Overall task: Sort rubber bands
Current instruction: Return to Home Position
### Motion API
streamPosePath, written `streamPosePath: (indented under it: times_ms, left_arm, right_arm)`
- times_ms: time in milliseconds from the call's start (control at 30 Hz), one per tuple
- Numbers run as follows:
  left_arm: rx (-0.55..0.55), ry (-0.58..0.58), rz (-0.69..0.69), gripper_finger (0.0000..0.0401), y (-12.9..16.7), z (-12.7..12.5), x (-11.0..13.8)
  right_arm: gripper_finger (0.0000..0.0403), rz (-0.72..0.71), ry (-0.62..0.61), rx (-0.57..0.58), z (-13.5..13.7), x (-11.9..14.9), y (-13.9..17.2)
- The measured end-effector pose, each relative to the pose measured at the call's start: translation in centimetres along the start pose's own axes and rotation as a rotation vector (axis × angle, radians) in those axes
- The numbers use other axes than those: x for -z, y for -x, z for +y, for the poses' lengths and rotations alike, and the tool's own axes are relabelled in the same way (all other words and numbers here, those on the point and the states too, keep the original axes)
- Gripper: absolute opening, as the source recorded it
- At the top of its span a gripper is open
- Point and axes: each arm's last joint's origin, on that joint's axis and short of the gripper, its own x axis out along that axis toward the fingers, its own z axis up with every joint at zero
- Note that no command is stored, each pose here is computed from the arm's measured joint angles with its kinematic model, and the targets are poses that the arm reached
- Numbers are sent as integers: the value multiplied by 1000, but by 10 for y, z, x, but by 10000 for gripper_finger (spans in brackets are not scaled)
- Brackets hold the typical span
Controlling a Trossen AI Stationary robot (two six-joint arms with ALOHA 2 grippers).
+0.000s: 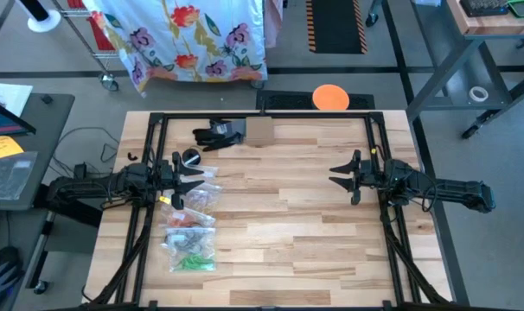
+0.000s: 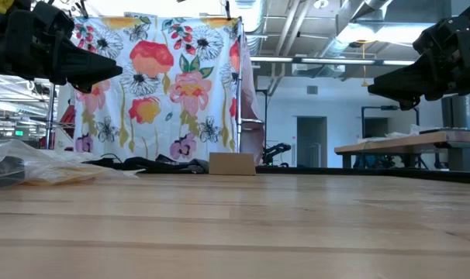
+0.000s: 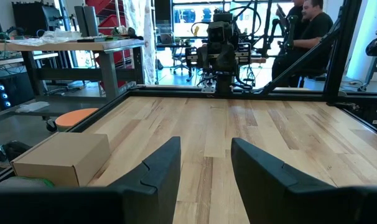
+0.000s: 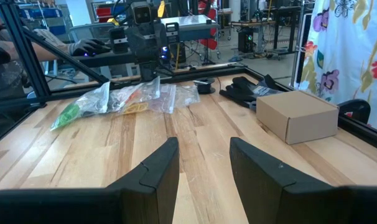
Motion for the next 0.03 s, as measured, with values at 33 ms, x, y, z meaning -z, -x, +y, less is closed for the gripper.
streamPosePath:
  times_ms: [33]
  left_arm:
    - [0, 0, 0, 136, 0, 0, 0]
  right_arm:
    - [138, 0, 0, 0, 0, 0, 0]
